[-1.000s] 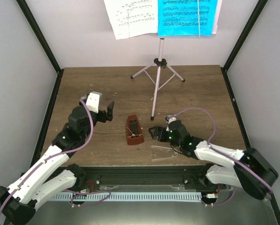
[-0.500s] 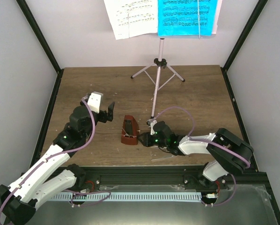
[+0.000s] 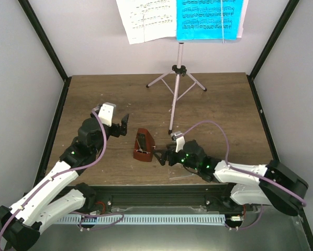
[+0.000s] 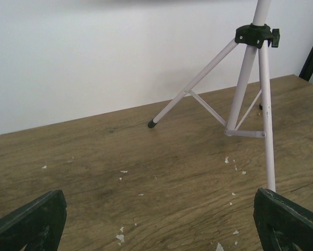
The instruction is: Pack up the instrument practice props
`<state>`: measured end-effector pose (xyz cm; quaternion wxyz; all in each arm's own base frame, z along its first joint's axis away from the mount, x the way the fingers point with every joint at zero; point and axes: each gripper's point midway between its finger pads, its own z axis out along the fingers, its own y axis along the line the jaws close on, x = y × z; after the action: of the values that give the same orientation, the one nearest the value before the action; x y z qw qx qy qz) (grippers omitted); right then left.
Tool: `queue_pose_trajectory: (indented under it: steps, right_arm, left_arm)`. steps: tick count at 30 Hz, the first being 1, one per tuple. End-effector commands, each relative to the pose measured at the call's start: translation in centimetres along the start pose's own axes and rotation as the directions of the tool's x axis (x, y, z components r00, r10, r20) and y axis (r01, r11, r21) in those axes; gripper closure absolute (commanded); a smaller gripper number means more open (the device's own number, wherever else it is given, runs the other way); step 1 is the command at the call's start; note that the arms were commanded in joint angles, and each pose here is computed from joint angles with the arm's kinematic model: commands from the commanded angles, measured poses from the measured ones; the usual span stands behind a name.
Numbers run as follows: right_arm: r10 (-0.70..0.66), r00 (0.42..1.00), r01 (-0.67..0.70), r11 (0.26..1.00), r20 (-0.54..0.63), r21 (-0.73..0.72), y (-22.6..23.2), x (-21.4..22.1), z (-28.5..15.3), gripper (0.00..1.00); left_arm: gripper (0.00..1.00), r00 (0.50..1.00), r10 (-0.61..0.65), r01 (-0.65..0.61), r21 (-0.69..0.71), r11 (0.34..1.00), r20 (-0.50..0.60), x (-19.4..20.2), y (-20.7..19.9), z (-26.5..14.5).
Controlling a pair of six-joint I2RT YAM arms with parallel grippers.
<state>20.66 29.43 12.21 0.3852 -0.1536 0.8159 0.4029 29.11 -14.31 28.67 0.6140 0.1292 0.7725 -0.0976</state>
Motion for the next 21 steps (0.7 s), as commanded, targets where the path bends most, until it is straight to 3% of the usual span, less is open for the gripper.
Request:
queue_pose_trajectory:
  steps: [1,7,16,21]
  right_arm:
    - [-0.219,0.961,0.237,0.967,0.167,-0.097,3.5,-3.9,-1.2,0.00]
    - [-0.392,0.864,0.455,0.877,0.316,-0.156,7.1,-7.0,-0.8,0.00]
    - [-0.527,0.785,0.579,0.811,0.326,-0.085,7.1,-8.2,4.0,0.00]
    - [-0.549,0.783,0.591,0.803,0.291,-0.077,6.7,-7.7,5.8,0.00]
  left_arm:
    - [0.02,1.000,0.004,-0.004,-0.001,1.000,0.019,-0.3,-0.1,0.1]
    - [0.02,1.000,0.005,-0.005,0.001,1.000,0.013,-0.1,-0.2,0.3]
    - [0.02,1.000,0.010,-0.010,0.000,1.000,0.012,-0.1,-0.2,0.3]
    - [0.02,1.000,0.015,-0.015,-0.002,1.000,0.015,-0.2,-0.1,0.3]
